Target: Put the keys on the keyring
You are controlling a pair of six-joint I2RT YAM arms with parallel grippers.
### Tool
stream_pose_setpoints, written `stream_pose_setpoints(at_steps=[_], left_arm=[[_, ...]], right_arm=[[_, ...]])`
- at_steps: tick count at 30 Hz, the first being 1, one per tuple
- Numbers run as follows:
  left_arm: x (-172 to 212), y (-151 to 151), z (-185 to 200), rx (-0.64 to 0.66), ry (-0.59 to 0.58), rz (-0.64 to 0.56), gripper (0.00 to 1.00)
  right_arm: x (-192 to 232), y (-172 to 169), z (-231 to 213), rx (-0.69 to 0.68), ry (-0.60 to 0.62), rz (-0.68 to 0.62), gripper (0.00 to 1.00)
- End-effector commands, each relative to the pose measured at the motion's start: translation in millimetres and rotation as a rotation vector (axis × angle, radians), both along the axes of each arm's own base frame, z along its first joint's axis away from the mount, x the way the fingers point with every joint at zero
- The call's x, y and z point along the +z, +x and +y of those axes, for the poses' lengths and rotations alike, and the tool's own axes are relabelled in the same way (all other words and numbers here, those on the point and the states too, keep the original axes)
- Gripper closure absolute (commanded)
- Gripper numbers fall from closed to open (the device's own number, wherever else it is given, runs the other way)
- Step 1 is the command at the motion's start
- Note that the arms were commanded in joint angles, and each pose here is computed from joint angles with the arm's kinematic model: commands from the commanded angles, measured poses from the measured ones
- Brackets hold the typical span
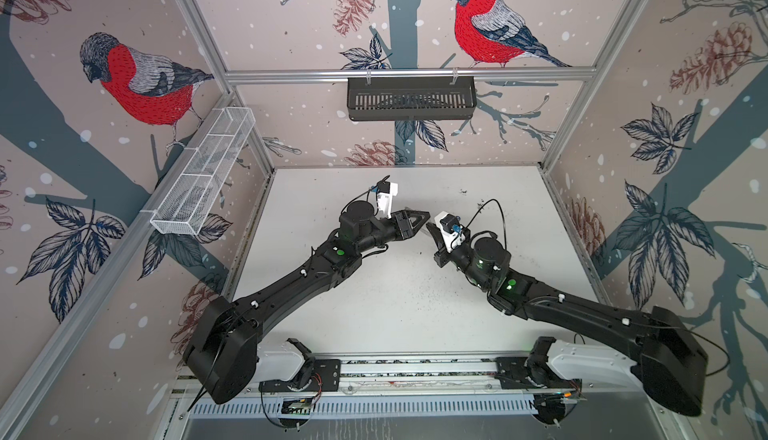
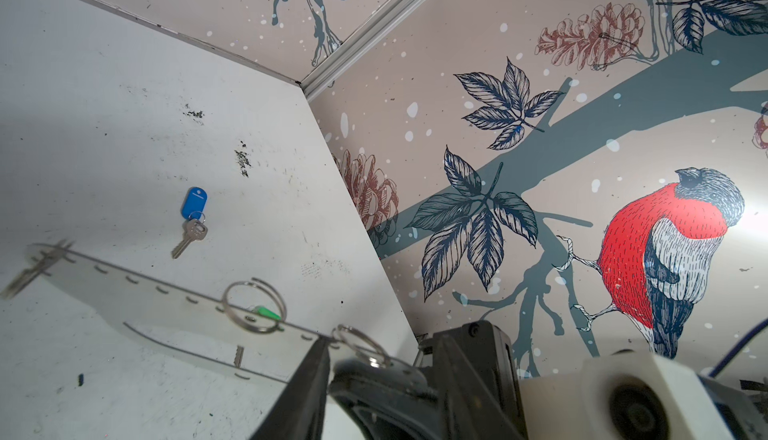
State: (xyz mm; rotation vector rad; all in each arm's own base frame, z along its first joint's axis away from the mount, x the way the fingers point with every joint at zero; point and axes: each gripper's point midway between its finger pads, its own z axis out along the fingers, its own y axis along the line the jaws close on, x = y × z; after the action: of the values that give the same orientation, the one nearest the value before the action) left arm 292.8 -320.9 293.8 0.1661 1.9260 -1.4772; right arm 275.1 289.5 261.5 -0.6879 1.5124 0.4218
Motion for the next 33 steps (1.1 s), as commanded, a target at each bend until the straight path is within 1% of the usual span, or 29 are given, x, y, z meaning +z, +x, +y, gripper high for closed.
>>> stream_pose_setpoints(at_steps=[1, 8, 17, 22, 26, 33], left_arm=[[21.1, -3.5, -2.2, -0.026, -0.043, -0.067, 0.61], [17.8, -4.5, -1.7, -0.030, -0.018, -0.070, 0.71], [12.8, -3.2, 0.4, -0.016, 0.018, -0.074, 0.71], [9.1, -1.9, -0.1, -0.015, 0.031, -0.074, 0.77], [3.8, 0.3, 1.2, -0.005, 0.050, -0.067, 0.84], [-0.6, 1.1, 1.5, -0.001, 0.067, -0.074, 0.99]], right_arm=[[5.1, -2.5, 5.3, 0.020, 0.001, -0.023, 1.00], [5.5, -5.0, 8.2, 0.026, -0.004, -0.029, 1.00], [6.0, -9.0, 10.8, 0.040, -0.010, -0.036, 1.00], [6.3, -12.8, 13.2, 0.052, -0.014, -0.045, 1.00], [7.0, -15.1, 14.8, 0.059, -0.017, -0.049, 1.00], [6.1, -17.3, 16.1, 0.060, -0.025, -0.055, 1.00]])
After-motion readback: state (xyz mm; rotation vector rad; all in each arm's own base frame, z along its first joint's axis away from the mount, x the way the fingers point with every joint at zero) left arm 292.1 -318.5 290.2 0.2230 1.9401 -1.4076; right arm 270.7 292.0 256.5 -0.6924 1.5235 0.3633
